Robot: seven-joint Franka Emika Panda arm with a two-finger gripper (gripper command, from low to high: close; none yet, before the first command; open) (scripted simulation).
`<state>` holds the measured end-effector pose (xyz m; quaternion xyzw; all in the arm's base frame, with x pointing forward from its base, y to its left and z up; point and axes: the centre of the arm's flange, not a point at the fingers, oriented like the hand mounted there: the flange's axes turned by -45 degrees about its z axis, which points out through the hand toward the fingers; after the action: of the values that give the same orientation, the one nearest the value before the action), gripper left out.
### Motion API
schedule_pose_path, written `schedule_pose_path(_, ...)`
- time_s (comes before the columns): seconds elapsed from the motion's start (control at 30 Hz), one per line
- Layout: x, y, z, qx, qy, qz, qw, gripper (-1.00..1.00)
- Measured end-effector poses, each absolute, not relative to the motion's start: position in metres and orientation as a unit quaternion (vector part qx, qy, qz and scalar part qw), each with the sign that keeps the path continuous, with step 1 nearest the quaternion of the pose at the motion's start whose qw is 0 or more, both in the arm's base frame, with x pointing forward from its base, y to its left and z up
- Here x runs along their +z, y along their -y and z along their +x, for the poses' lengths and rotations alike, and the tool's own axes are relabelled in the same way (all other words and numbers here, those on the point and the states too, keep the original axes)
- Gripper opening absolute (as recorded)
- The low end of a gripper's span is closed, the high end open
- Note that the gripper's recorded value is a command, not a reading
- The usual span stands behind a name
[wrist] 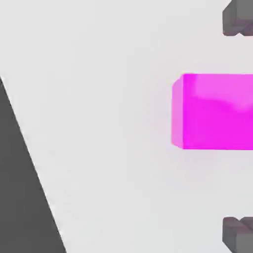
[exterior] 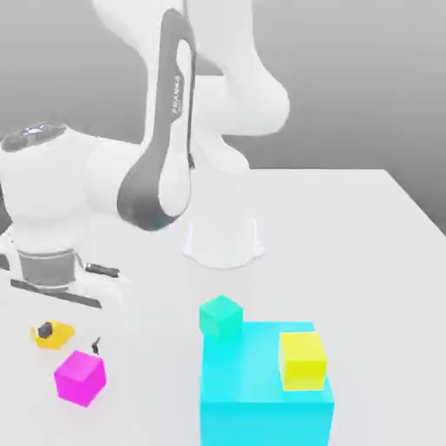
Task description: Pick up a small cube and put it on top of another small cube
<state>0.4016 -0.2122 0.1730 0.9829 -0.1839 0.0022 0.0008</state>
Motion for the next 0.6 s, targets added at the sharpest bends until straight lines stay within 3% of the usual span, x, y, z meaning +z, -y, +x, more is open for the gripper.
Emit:
schedule_pose_path(0.07, 0.148, 0.213, 0.400, 0.001, 0.184, 0.983, 0.001, 0.00)
schedule_pose_path(0.1, 0.137, 0.212, 0.400, 0.000, 0.185, 0.983, 0.001, -1.00)
schedule_pose_path(0.33, 0.134, 0.212, 0.399, 0.000, 0.185, 0.983, 0.000, -1.00)
schedule_pose_path(0.5, 0.186, 0.212, 0.399, 0.000, 0.185, 0.983, 0.000, -1.00)
schedule_pose_path(0.6, 0.215, 0.180, 0.405, 0.002, 0.190, 0.982, -0.016, -1.00)
